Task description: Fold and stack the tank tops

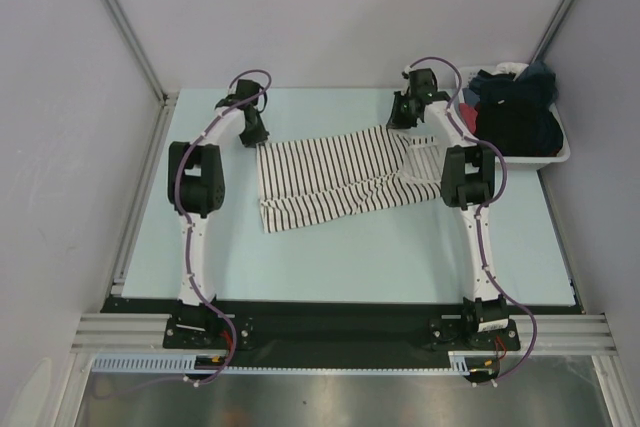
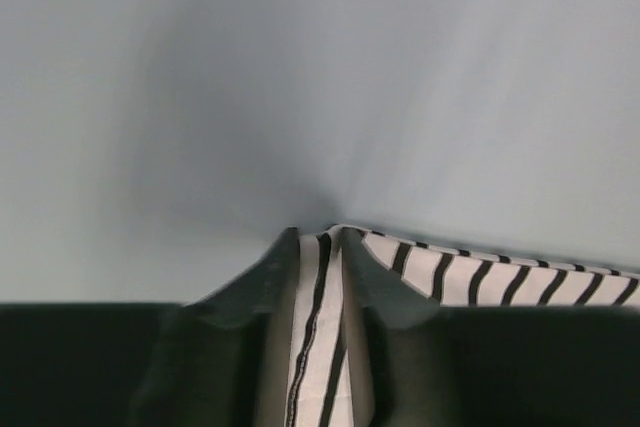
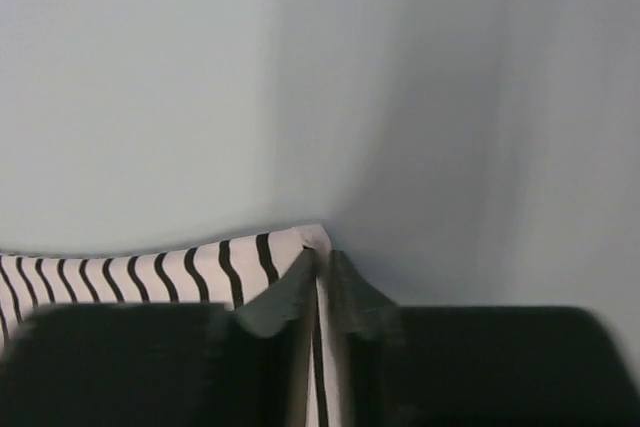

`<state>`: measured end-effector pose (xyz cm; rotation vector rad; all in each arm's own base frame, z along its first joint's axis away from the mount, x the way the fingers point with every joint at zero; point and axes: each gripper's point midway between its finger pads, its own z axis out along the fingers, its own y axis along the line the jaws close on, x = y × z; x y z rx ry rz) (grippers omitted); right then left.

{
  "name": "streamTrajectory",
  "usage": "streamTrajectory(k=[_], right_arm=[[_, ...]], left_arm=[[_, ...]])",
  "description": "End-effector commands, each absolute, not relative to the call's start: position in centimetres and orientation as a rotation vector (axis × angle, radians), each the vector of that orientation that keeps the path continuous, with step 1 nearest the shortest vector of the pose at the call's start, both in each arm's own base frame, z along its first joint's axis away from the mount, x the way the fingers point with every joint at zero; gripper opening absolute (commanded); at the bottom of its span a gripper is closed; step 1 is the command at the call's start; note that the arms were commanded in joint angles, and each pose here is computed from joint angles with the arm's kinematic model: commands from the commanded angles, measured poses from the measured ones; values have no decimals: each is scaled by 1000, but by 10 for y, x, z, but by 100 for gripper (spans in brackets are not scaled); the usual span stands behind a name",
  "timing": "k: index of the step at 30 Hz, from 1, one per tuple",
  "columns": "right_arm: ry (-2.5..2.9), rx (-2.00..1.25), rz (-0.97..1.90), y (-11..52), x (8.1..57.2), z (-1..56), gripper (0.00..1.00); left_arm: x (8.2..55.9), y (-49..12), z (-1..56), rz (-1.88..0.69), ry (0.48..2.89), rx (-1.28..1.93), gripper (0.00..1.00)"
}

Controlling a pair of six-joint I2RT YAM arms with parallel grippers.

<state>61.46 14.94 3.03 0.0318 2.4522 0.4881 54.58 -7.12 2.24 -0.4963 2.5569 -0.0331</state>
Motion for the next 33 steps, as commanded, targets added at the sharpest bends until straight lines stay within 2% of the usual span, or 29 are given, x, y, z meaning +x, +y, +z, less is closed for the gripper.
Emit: streamTrajectory(k=[1,2,3,15,22,24,26,28,29,33], right_arm=[[2405,41,508,150,630,34,8],[2408,38,517,151,630,33,0],[2403,41,520,150,632,32,0],[2217,57,543,146,640,99,0],[2170,49,510,139,628,114,0],[2178,51,512,139,627,114,23],[2205,49,519,141,626,108,37],[2212,54,525,142,633,106,45],[2228,54,529,143,632,103,54],[2238,45,561,149,638,93,54]], left_arm=[[555,-74,23,-64,2562,-465,28],[557,-74,26,-68,2557,-462,4],[555,-73,24,-58,2566,-467,0],[551,-73,78,-102,2444,-413,0],[533,-77,106,-123,2388,-377,1],[530,-80,103,-121,2389,-357,0],[531,-82,99,-125,2401,-345,0],[531,-82,87,-114,2432,-339,0],[532,-82,85,-109,2434,-340,0],[536,-78,73,-73,2455,-338,0]])
